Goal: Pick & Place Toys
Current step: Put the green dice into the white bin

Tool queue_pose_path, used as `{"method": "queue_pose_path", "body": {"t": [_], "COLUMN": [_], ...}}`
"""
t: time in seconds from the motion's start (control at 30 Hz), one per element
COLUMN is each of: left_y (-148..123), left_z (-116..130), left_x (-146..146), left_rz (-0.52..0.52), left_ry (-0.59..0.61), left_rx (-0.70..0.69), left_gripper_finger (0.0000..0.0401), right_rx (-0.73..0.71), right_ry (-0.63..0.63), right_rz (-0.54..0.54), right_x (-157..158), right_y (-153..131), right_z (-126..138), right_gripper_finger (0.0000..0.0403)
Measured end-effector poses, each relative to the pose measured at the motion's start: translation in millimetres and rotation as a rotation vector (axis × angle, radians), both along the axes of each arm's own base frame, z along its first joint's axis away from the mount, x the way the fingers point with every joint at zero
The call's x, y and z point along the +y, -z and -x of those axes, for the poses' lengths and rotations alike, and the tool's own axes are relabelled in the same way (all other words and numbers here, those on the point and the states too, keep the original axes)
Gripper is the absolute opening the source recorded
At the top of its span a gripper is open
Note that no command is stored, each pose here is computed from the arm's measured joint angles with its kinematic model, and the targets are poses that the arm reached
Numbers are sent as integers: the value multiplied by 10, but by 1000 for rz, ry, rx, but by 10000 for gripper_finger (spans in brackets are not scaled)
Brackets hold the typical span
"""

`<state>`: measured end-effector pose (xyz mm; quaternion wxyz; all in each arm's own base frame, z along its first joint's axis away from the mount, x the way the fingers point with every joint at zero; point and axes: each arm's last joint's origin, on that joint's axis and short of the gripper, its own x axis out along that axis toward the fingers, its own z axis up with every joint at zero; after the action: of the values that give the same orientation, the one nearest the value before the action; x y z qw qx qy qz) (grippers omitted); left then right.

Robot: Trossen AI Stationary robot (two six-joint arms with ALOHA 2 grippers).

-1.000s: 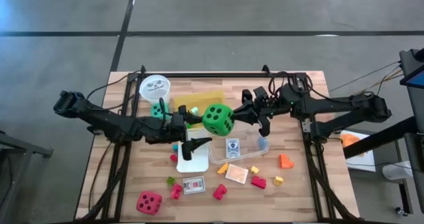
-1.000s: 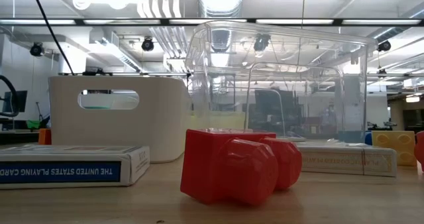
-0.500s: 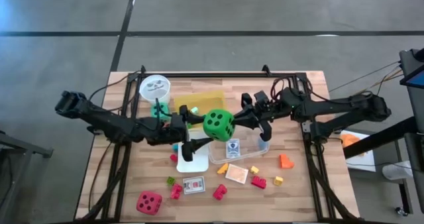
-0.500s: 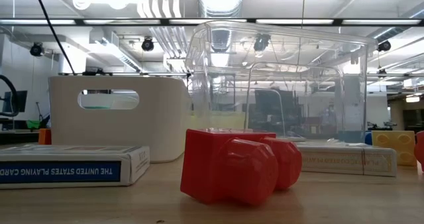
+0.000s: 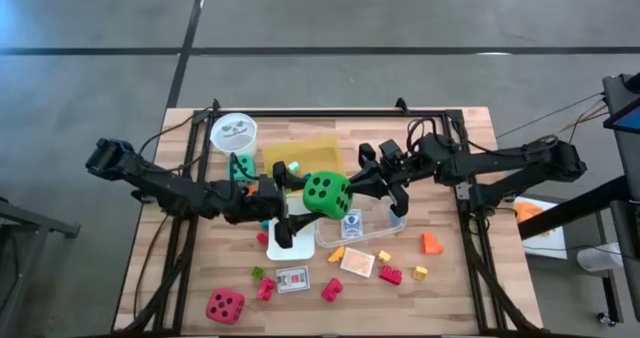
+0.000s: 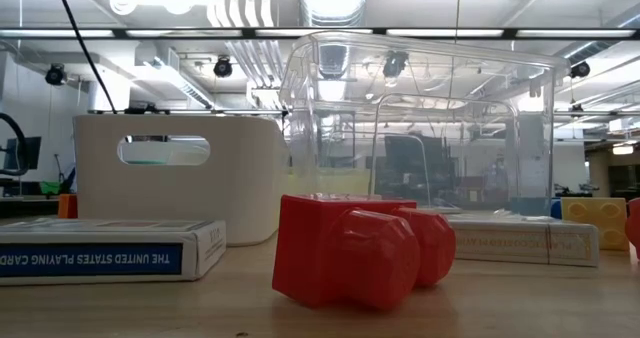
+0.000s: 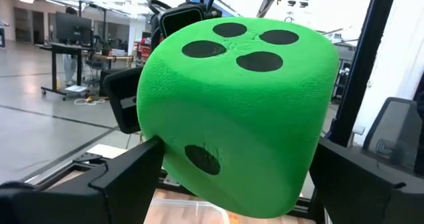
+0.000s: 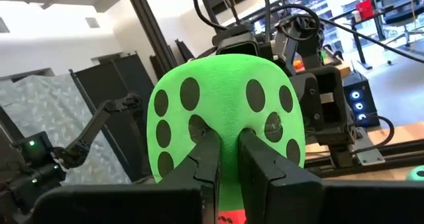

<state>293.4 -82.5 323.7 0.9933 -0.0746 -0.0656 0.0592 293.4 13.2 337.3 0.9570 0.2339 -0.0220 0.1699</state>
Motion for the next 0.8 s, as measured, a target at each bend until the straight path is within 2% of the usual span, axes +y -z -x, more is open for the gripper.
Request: {"method": "queue_pose_path", "body": {"t": [0.13, 0.37, 0.47, 0.57, 0.8], "left_y": [-8, -18, -15, -14, 42], "left_z": [1, 5, 5, 7, 3], "left_x": [-8, -21, -28, -36, -47], "left_rz": [-2, 35, 61, 92, 125], "left_ry": [29, 46, 54, 69, 106], "left_rx": [-8, -24, -26, -28, 30], "left_gripper_finger": [315, 193, 163, 153, 118], "right_rx": [11, 31, 26, 9, 7], "right_ry": [-4, -16, -18, -19, -14], "right_rz": [-13, -45, -44, -49, -46], "right_x": [3, 8, 8, 8, 4], "right_y": [28, 68, 60, 43, 48], "right_z": [-31, -75, -69, -66, -70], "right_gripper_finger": [19, 19, 22, 49, 143]}}
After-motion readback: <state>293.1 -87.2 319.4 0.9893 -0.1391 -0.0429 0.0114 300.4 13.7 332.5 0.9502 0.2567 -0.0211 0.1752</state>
